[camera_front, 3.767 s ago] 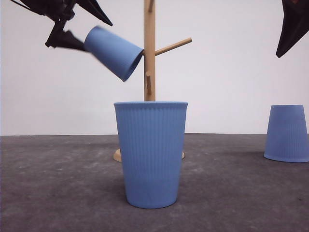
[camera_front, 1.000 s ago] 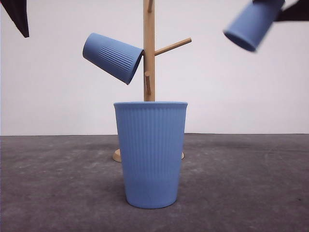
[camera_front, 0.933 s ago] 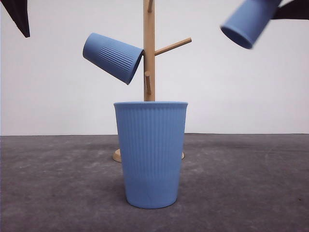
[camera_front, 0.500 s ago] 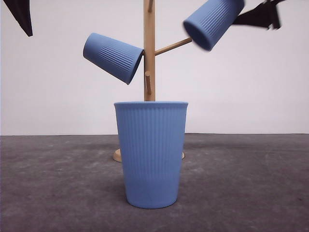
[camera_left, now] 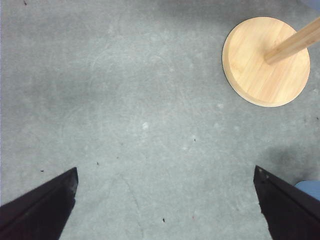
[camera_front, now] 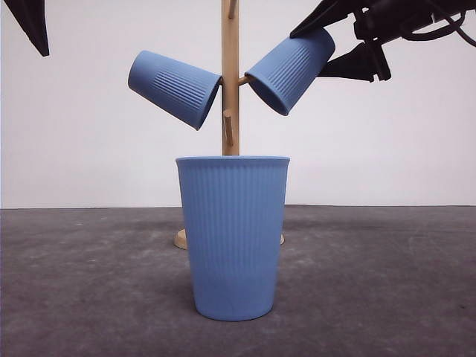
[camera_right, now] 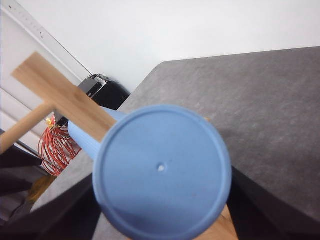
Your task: Place three cups
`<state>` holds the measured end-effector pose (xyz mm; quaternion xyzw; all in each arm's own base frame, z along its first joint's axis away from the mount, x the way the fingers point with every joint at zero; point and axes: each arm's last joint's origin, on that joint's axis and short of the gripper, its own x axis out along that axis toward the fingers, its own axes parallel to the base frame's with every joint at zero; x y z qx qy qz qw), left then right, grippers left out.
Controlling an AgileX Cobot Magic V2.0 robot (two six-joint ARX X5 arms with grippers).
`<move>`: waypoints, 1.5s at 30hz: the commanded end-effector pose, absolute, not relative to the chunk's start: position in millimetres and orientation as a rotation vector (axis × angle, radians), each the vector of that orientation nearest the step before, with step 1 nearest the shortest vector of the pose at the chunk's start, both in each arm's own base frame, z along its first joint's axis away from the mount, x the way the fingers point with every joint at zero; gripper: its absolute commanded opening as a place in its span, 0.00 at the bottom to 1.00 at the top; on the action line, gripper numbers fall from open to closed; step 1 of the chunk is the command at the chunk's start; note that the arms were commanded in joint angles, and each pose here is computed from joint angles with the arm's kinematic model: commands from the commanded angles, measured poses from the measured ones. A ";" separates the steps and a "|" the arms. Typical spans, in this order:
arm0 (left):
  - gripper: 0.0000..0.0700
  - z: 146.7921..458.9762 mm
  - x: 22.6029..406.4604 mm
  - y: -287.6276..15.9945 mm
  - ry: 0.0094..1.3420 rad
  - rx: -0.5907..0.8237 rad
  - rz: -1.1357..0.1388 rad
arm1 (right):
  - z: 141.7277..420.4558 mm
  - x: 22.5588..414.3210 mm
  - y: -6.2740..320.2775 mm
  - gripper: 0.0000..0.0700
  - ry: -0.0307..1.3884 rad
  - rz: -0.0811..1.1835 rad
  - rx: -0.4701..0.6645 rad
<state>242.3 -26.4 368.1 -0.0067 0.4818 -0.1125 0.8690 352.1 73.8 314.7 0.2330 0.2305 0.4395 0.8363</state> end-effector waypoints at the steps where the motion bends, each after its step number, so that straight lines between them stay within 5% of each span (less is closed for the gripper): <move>1: 0.95 370.9 243.8 -27.4 0.997 -0.019 -0.237 | 306.9 359.5 76.8 0.81 0.493 0.935 0.477; 8: 0.95 370.8 243.9 -27.4 0.998 -0.019 -0.237 | 309.1 361.0 73.4 0.98 0.476 0.935 0.475; 19: 0.95 370.8 243.5 -29.1 1.000 -0.019 -0.249 | 337.6 342.2 36.9 0.99 0.404 0.880 0.422; 24: 0.95 370.8 240.9 -42.2 1.007 -0.051 -0.381 | 351.1 315.0 18.6 0.99 0.422 0.824 0.331; 33: 0.94 365.5 231.9 -101.6 1.043 0.007 -0.639 | 357.9 237.7 13.9 0.99 0.677 0.635 0.092; 45: 0.89 297.4 241.3 -201.7 1.279 0.241 -0.744 | 323.4 162.2 20.7 0.96 0.827 0.617 0.125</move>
